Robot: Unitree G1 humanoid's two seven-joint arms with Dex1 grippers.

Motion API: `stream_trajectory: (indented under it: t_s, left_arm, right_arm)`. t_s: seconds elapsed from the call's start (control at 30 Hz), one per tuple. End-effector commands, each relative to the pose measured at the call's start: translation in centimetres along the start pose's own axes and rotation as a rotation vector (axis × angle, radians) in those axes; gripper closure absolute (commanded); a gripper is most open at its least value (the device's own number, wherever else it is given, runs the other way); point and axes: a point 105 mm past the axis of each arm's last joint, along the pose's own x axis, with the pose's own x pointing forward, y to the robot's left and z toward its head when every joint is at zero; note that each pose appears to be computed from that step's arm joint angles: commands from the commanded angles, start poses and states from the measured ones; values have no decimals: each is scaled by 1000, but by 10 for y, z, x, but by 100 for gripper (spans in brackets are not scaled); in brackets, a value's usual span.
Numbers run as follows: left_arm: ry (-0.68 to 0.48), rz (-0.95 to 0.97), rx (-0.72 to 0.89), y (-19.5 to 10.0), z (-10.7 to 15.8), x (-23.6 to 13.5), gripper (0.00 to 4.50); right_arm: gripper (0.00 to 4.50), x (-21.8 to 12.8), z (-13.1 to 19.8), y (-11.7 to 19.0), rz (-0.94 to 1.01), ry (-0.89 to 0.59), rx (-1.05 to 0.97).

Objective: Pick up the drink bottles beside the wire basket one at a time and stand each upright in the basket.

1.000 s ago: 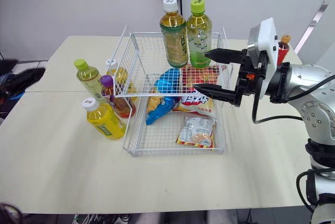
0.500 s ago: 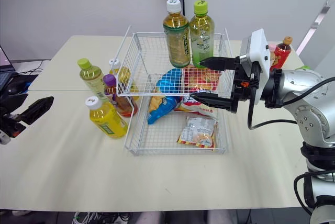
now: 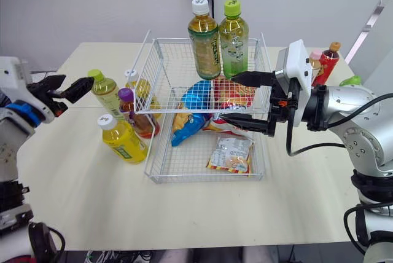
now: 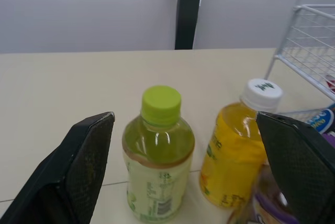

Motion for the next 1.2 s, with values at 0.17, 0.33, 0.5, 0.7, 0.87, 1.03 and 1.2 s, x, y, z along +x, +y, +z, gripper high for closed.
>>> stream_trajectory:
  t_s: [0.17, 0.33, 0.5, 0.7, 0.87, 1.03, 1.2]
  left_arm:
    - [4, 36, 45, 8, 8, 32, 1]
    - [47, 20, 40, 9, 2, 44, 1]
    - [74, -15, 47, 3, -3, 54, 1]
    - [80, -17, 82, 2, -6, 62, 39]
    - [98, -20, 77, 3, -12, 63, 179]
    - [91, -26, 71, 3, -11, 64, 312]
    - [17, -42, 109, 5, 15, 56, 312]
  right_arm:
    - [0, -1, 11, 3, -18, -28, -37]
    - [0, -1, 10, 4, -24, -27, -33]
    - [0, 0, 11, 4, -26, -29, -30]
    - [0, 2, 13, 6, -24, -31, -27]
    - [0, 2, 14, 6, -27, -29, -23]
    - [0, 1, 15, 6, -30, -29, -23]
    - [0, 0, 16, 5, -41, -28, -27]
